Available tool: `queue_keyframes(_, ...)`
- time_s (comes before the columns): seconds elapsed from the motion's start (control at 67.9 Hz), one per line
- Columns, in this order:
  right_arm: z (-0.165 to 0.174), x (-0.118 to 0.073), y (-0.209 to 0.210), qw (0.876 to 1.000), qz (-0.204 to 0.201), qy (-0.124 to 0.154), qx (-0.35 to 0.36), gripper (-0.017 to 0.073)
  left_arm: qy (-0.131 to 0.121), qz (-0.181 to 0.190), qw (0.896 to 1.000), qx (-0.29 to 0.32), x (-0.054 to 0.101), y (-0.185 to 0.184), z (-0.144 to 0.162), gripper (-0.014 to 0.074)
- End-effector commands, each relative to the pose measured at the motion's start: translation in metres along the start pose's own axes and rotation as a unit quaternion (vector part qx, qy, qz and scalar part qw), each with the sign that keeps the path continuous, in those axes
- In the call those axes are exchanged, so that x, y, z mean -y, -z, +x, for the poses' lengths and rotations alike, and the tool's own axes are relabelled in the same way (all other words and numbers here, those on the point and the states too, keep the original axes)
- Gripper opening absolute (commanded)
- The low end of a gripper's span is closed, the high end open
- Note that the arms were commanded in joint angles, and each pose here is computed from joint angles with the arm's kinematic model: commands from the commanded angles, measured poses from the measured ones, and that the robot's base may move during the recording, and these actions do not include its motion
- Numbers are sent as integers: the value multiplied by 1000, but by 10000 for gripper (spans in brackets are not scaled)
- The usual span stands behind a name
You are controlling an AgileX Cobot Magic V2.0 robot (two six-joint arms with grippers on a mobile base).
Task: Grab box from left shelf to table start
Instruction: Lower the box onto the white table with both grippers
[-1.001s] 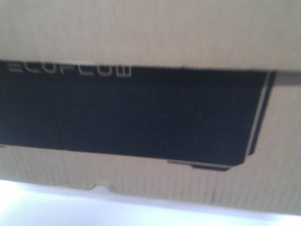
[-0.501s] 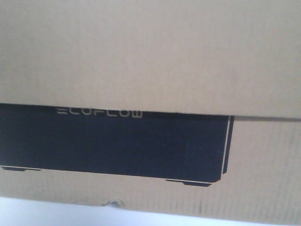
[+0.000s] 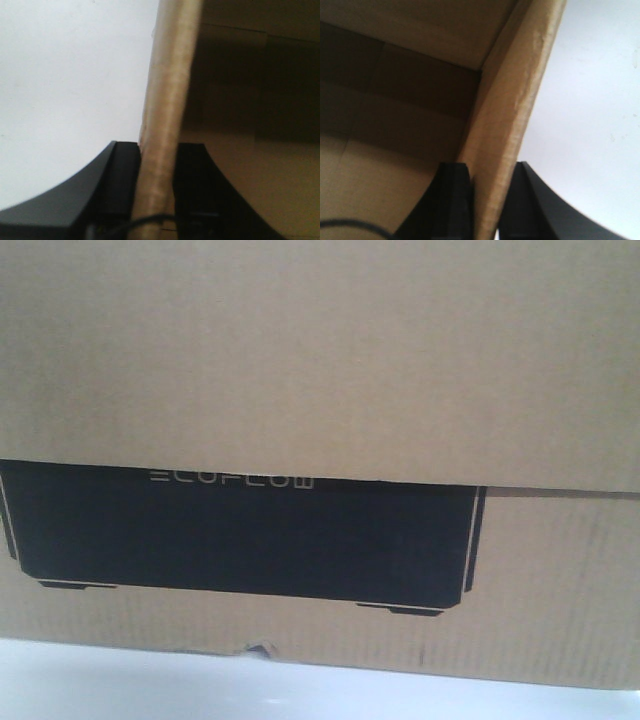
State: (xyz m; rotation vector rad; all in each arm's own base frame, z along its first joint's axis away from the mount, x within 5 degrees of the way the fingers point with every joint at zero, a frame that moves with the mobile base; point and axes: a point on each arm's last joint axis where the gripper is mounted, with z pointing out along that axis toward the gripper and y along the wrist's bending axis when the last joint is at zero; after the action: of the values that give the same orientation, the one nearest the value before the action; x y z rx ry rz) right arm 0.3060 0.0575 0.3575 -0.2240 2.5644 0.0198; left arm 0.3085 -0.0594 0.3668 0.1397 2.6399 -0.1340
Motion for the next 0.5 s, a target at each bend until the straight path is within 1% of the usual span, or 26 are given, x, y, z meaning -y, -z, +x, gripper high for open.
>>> queue_keyframes(0.0, -9, 3, 26, 997, 5, 16, 71, 302, -34, 98, 994, 30, 25, 31, 1, 134)
queue_keyframes(0.015, -8, 3, 28, 997, 5, 16, 72, 335, -34, 98, 994, 30, 25, 31, 1, 150)
queue_keyframes(0.059, -8, 3, 32, 997, 5, 15, 77, 435, -34, 99, 994, 25, 26, 31, 1, 246)
queue_keyframes(0.074, -7, 3, 34, 997, 5, 14, 78, 468, -34, 100, 994, 26, 26, 31, 1, 291)
queue_keyframes(0.162, -4, 3, 41, 997, 5, 9, 81, 638, -34, 101, 994, 21, 26, 31, 2, 430)
queue_keyframes(0.236, -2, 4, 47, 996, 6, 9, 83, 631, -32, 106, 994, 17, 27, 31, 3, 483)
queue_keyframes(0.486, 5, 5, 72, 994, 6, 4, 105, 631, -29, 120, 992, 6, 29, 33, 6, 489)
